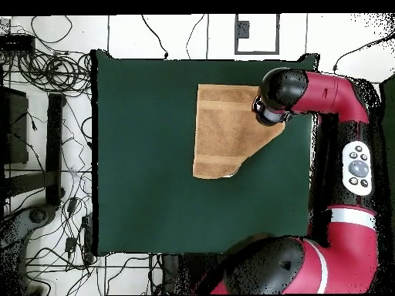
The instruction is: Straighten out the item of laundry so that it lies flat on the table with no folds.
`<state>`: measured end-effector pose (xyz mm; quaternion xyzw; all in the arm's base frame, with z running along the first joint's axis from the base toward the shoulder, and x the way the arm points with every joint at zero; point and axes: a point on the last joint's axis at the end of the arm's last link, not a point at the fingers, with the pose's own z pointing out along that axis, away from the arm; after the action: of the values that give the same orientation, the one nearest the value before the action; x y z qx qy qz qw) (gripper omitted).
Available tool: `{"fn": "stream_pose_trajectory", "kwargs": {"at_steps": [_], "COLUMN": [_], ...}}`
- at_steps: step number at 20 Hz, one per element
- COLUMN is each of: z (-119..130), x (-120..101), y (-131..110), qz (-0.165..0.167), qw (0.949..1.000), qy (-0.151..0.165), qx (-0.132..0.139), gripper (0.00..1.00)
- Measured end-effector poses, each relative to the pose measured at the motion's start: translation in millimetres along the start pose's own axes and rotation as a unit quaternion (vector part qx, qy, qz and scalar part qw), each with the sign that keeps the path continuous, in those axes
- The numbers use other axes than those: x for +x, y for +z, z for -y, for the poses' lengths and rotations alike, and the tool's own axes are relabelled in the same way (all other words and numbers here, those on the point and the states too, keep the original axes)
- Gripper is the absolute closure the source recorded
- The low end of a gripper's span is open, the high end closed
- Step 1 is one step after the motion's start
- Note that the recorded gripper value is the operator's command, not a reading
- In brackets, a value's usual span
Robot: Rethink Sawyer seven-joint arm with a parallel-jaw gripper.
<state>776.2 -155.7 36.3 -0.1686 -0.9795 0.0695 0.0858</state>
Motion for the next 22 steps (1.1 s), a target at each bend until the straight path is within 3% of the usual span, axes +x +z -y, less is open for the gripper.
{"fn": "stream_pose_trajectory", "kwargs": {"at_steps": [4,9,14,16,22], "z": [-6.7,-12.7,-13.3,-11.6,-6.7], "x": [13.1,13.5,11.1,12.3,23.8], "y": [5.0,3.0,15.8,32.2,78.5], "qz": [-0.052,-0.061,-0.079,-0.092,-0.124], "qw": [0.9985,0.9974,0.9925,0.9881,0.9784], "qy": [0.004,0.003,-0.004,-0.013,-0.037], "qx": [-0.013,-0.038,-0.093,-0.123,-0.161], "gripper": [0.0,0.0,0.0,0.0,0.0]}}
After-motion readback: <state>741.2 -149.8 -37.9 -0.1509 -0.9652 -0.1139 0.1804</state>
